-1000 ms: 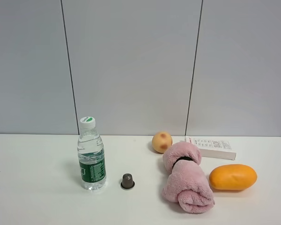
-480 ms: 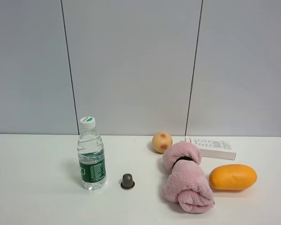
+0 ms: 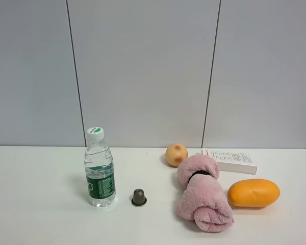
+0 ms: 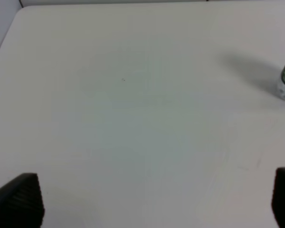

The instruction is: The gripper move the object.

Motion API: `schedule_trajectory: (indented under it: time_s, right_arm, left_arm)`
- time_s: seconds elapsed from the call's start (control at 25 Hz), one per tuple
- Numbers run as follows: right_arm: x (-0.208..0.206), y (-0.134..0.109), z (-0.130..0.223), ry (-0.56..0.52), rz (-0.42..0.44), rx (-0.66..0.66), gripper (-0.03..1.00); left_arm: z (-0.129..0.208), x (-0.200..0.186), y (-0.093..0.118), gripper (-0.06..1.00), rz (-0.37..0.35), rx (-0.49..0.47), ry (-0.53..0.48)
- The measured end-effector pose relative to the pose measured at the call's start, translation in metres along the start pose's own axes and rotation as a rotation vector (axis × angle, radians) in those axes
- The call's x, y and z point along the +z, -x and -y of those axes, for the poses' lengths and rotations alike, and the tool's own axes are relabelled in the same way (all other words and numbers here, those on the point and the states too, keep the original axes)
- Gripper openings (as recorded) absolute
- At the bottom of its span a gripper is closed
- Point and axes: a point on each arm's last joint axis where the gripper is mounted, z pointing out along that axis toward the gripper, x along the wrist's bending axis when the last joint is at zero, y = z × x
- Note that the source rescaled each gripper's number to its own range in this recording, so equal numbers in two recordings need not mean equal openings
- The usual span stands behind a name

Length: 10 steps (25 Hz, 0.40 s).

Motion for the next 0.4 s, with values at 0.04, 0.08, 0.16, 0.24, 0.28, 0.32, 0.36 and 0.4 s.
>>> schedule_trajectory:
  time_s: [0.04, 0.08, 0.16, 0.24, 0.28, 0.32, 0.36, 0.4]
  right_arm:
    - [0.0000, 0.0000, 0.0000, 0.000, 0.000, 0.000, 1.00]
    - [0.0000, 0.0000, 0.0000, 0.000, 0.000, 0.000, 1.00]
    - [0.0000, 0.0000, 0.0000, 0.000, 0.000, 0.000, 1.00]
    - [0.0000, 0.0000, 0.0000, 0.000, 0.000, 0.000, 1.00]
    - [0.0000, 0.0000, 0.0000, 0.000, 0.000, 0.000, 1.00]
    - [0.0000, 0.0000, 0.0000, 0.000, 0.000, 0.000, 1.00]
    - [0.0000, 0.0000, 0.0000, 0.000, 0.000, 0.000, 1.00]
    - [0.0000, 0.0000, 0.0000, 0.000, 0.000, 0.000, 1.00]
  left_arm:
    - [0.0000, 0.0000, 0.0000, 1.00, 0.000, 0.000, 0.000]
    - [0.0000, 0.0000, 0.0000, 1.00, 0.000, 0.000, 0.000]
    - [0.0000, 0.0000, 0.0000, 1.00, 0.000, 0.000, 0.000]
    - [0.0000, 0.0000, 0.0000, 1.00, 0.000, 0.000, 0.000]
    - [0.0000, 0.0000, 0.0000, 1.00, 0.000, 0.000, 0.000]
    - [0.0000, 0.0000, 0.0000, 1.00, 0.000, 0.000, 0.000]
    - [0.0000, 0.0000, 0.0000, 1.00, 0.000, 0.000, 0.000]
    - [0.0000, 0.0000, 0.0000, 1.00, 0.000, 0.000, 0.000]
